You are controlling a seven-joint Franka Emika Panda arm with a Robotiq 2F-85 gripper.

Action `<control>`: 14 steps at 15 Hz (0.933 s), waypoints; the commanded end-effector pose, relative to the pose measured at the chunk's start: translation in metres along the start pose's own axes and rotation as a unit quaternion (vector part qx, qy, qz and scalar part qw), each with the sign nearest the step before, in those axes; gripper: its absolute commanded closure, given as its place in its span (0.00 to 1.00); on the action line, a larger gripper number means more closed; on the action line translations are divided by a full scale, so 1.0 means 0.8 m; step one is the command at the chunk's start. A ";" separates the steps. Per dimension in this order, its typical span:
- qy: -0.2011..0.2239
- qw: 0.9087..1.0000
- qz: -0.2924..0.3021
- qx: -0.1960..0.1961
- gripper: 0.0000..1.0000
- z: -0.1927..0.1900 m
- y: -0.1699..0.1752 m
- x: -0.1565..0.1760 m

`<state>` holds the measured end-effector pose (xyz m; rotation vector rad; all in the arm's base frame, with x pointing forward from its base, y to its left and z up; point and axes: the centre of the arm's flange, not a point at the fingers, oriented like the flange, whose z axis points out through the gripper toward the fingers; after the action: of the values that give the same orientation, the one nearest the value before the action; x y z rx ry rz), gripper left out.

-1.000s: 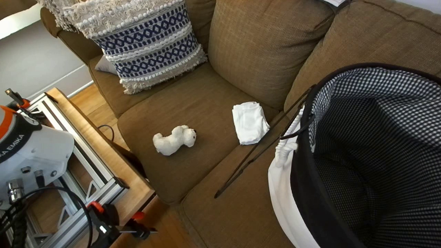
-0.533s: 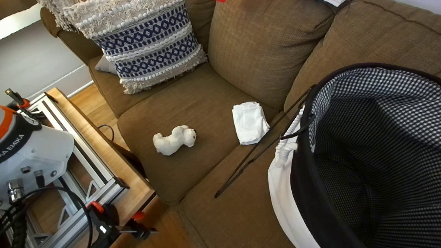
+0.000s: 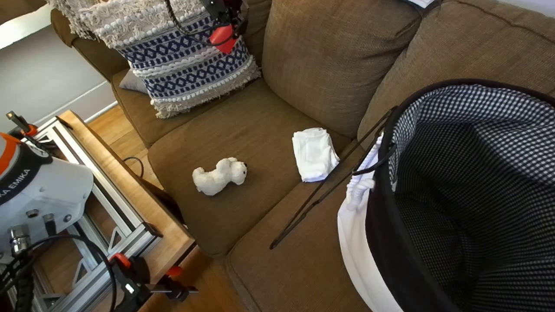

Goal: Pick up the red cup and put it on the middle cushion on the seat of the couch

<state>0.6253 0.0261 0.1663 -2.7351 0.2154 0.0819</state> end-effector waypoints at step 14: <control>0.111 0.981 0.085 -0.133 0.58 0.122 0.030 -0.137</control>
<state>0.5580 0.0436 0.1092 -2.9086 0.4210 -0.0317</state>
